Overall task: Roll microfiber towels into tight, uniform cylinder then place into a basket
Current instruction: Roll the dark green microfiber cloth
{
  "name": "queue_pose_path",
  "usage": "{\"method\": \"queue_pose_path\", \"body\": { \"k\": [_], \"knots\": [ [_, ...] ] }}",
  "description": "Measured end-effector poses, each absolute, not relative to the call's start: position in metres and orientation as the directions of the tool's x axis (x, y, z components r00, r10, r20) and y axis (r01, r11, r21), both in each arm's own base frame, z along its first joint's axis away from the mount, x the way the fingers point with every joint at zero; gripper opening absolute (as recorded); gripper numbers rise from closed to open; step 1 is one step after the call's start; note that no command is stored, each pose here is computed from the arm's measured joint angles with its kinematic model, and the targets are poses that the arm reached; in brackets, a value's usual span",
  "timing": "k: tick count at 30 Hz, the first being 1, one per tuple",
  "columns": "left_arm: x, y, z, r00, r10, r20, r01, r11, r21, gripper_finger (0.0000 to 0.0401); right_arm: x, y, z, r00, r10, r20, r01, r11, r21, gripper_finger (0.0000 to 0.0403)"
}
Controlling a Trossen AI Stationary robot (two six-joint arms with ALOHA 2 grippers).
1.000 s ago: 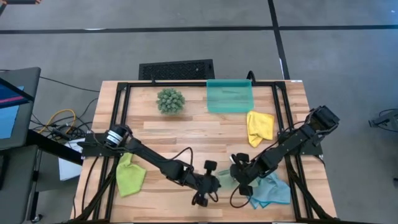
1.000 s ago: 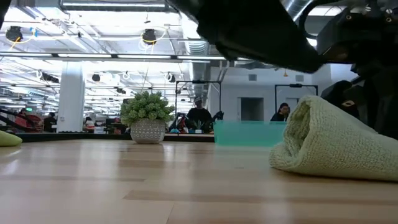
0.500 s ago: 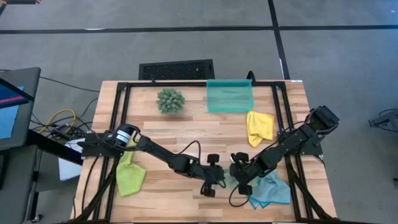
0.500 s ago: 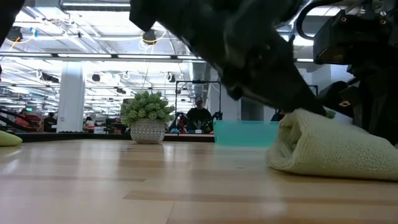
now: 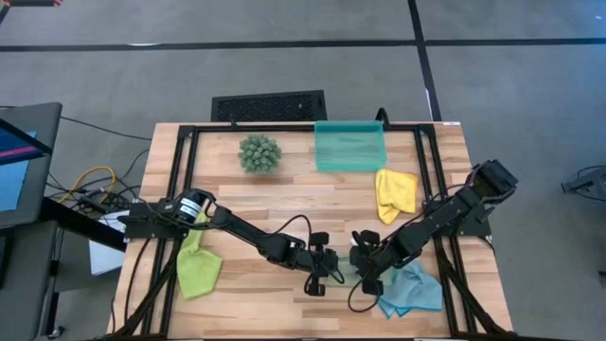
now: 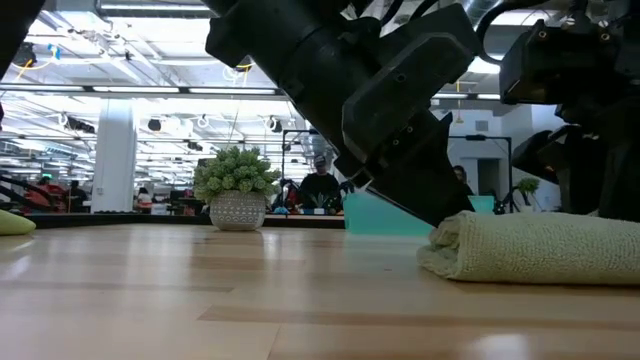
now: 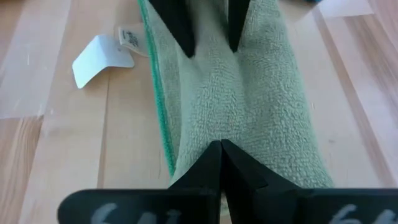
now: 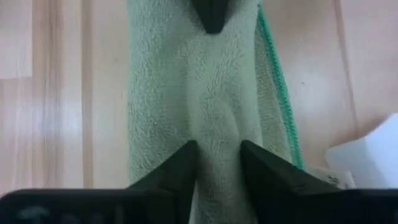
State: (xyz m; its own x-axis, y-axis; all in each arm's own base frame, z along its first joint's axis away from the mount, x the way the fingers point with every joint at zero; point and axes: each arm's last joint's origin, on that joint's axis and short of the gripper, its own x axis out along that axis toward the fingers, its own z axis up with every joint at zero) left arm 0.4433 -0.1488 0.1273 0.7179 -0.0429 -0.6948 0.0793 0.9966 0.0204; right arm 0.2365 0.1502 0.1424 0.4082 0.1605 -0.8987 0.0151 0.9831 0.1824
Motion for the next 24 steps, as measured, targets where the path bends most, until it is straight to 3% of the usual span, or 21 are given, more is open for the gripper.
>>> {"method": "queue_pose_path", "body": {
  "k": [6,11,18,24],
  "knots": [
    [0.443,-0.149,0.127,0.717,-0.042,-0.696,0.079,0.997,0.022,0.0002,0.219,0.149,0.168,0.441,0.136,-0.887,0.043,0.984,0.172,0.0179],
    [0.443,-0.149,0.127,0.716,-0.041,-0.697,0.079,0.997,0.022,0.0002,0.200,0.152,0.175,0.447,0.154,-0.881,0.066,0.977,0.204,0.0126],
    [0.443,-0.149,0.127,0.714,-0.041,-0.699,0.080,0.997,0.023,0.0002,0.180,0.147,0.143,0.376,0.108,-0.920,0.199,0.961,0.194,0.0038],
    [0.435,-0.150,0.153,0.734,0.037,-0.678,0.016,0.997,0.072,0.0002,0.182,0.149,0.134,0.404,0.132,-0.905,0.181,0.959,0.220,0.0007]
  ]
}}
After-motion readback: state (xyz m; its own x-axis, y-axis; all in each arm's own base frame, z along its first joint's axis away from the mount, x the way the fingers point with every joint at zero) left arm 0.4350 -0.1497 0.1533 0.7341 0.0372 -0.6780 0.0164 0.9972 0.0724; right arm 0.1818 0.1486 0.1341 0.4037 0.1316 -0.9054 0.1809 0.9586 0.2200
